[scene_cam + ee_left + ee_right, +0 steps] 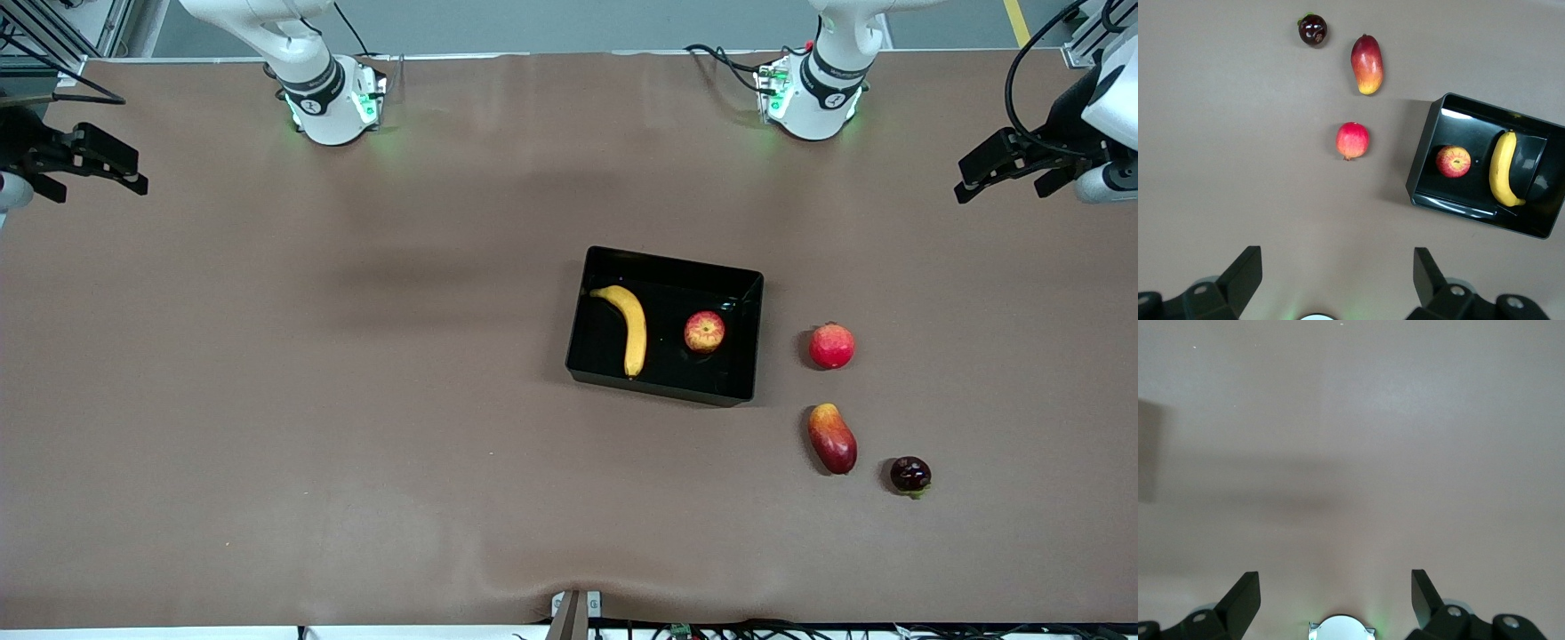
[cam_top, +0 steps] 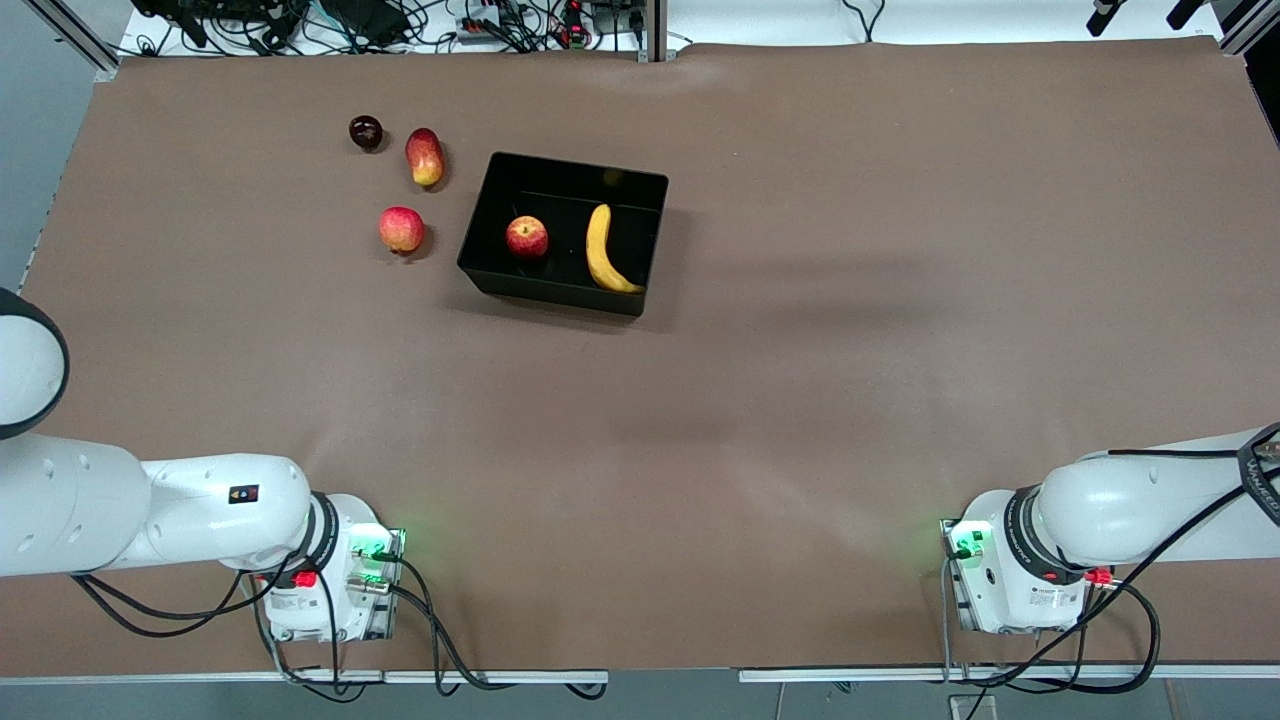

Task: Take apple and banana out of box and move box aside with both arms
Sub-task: 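Reach the left gripper toward the red-yellow apple in the black box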

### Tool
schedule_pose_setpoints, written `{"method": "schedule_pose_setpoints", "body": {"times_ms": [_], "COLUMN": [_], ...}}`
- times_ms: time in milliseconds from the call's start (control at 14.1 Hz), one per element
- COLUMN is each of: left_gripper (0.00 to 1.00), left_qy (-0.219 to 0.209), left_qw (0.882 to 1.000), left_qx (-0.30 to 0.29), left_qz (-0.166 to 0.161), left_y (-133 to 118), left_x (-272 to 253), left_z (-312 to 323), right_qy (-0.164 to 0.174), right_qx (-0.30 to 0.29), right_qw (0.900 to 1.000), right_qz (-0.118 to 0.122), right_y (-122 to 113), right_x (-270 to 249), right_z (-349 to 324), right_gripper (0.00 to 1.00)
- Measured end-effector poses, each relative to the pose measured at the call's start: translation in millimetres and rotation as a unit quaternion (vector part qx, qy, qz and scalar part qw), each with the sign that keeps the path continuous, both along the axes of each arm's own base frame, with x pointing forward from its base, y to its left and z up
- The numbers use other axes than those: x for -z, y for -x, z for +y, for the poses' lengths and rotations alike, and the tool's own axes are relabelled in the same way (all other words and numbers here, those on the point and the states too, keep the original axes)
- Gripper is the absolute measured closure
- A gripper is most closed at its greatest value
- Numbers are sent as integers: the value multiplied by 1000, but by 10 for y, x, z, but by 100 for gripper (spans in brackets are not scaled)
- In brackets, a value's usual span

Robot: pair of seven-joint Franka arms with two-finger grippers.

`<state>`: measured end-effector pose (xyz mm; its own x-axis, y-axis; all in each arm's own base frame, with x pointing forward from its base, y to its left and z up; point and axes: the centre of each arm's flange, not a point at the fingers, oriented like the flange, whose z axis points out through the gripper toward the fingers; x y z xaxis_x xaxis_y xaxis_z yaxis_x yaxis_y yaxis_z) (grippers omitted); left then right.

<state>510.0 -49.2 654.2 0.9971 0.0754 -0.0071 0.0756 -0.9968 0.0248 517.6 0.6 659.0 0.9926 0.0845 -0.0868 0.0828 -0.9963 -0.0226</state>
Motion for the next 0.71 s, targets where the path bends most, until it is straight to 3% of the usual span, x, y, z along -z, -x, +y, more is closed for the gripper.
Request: {"method": "schedule_pose_setpoints", "body": {"times_ms": [213, 427, 711], "left_gripper": [0, 0, 0], "left_qy": [-10, -25, -31], "left_qw": [1000, 999, 995], "left_qx": [0, 6, -66], "left_qz": [6, 22, 70], "left_y": [-27, -217, -545], "left_x": [49, 244, 1005], "left_z": [19, -41, -731], "right_qy": [0, 0, 2], "right_qx": [0, 1, -1], "right_qw": [1000, 1000, 1000], "right_qz": [0, -1, 1], "right_y": [-4, -7, -45], "right_x": [4, 9, 55], "right_z": [-2, -6, 8], "right_gripper": [0, 0, 0]}}
